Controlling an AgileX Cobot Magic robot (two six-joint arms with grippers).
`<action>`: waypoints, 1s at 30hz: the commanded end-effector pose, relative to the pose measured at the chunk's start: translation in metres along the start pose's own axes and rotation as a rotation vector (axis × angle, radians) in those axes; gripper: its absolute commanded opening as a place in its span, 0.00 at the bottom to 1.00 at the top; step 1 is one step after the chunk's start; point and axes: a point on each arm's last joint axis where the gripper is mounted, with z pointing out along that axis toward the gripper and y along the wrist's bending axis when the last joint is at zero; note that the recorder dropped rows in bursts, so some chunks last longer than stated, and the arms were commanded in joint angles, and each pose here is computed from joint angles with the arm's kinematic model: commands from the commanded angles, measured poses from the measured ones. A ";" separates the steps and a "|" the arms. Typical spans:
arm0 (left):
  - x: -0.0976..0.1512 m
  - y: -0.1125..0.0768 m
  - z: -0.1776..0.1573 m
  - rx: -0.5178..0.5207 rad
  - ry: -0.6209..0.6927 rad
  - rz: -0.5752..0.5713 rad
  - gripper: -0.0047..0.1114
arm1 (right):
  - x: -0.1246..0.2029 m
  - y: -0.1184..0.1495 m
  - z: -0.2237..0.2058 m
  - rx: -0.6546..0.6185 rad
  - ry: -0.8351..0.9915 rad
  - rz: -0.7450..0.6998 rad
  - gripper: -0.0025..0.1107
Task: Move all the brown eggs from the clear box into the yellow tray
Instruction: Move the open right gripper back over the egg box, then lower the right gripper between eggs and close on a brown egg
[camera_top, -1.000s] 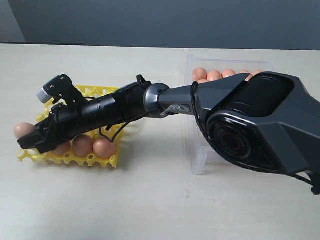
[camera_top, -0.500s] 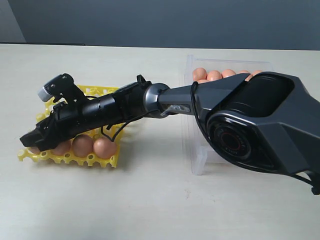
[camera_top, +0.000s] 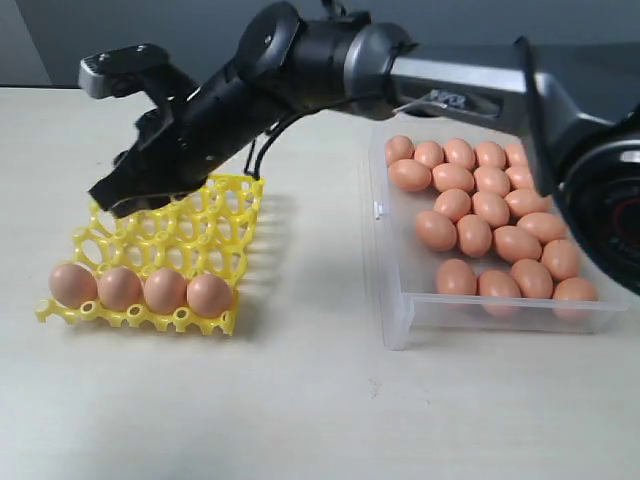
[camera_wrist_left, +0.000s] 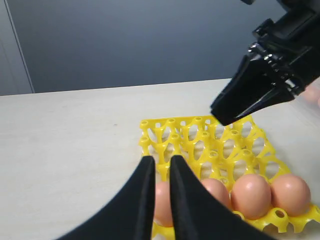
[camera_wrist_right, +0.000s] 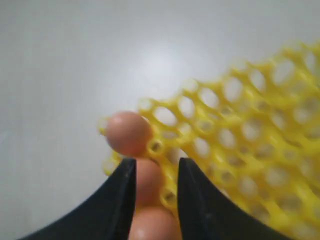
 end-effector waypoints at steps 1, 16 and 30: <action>0.001 0.000 0.001 0.002 0.005 0.001 0.15 | 0.013 -0.029 -0.052 0.347 0.264 0.114 0.19; 0.001 0.000 0.001 0.002 0.005 0.001 0.15 | 0.097 -0.143 -0.200 0.787 0.507 0.553 0.10; 0.001 0.000 0.001 0.002 0.005 0.001 0.15 | 0.153 -0.162 -0.176 0.673 0.454 0.601 0.23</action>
